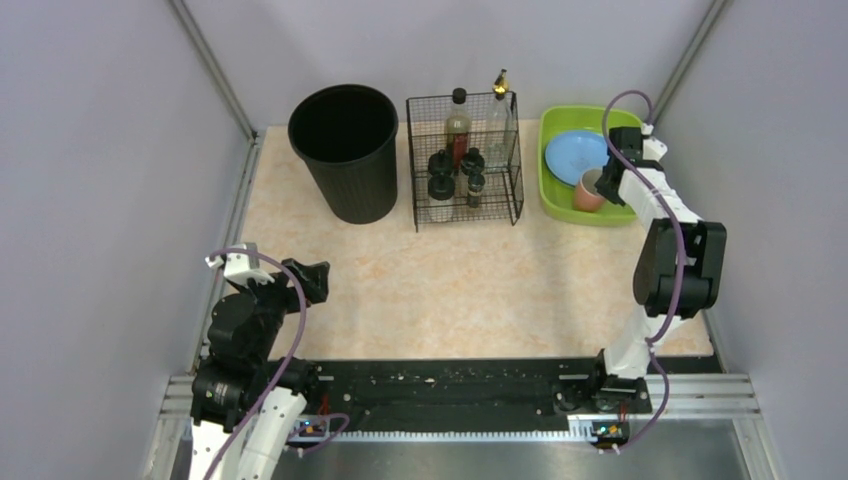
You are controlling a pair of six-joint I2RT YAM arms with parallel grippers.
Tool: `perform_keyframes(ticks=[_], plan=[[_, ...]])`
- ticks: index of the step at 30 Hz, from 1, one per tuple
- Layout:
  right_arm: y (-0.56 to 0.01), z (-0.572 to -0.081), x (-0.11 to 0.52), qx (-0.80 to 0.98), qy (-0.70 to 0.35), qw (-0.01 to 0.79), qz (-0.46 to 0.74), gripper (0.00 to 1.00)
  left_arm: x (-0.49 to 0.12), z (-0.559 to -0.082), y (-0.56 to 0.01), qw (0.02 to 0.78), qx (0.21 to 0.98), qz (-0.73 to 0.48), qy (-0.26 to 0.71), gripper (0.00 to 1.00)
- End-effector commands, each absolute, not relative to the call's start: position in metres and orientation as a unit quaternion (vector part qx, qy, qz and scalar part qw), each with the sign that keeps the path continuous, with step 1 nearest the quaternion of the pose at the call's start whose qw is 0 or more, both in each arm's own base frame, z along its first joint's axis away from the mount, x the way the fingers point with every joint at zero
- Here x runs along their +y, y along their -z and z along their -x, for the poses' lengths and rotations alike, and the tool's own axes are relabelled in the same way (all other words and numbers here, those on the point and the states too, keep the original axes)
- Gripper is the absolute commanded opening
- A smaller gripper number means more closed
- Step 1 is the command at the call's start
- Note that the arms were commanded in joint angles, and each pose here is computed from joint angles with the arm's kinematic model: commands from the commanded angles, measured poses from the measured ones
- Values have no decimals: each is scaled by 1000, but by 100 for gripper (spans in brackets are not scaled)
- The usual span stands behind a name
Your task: Clear the kitchen counter
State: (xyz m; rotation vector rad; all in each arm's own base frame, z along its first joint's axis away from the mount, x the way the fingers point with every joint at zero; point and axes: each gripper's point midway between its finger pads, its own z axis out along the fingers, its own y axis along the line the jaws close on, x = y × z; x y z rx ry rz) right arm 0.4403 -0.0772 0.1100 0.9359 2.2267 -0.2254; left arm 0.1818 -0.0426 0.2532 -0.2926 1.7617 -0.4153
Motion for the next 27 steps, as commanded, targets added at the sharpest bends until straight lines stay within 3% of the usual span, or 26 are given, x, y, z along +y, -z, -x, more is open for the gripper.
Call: perform_keyframes(ticks=[1,10,17,27], plan=[[-130,-467,-87,835,86,387,-381,0,-44,-184,-267,631,744,118,186,98],[-114,-466,-83,842,81,370,-384,7,-43,-184,-266,630,745,119,185,98],[-131,-467,-81,838,68,386,-379,40,-43,-185,-266,629,746,119,184,98],[-206,-465,-71,816,37,458,-351,53,-44,-185,-265,627,748,120,184,98]])
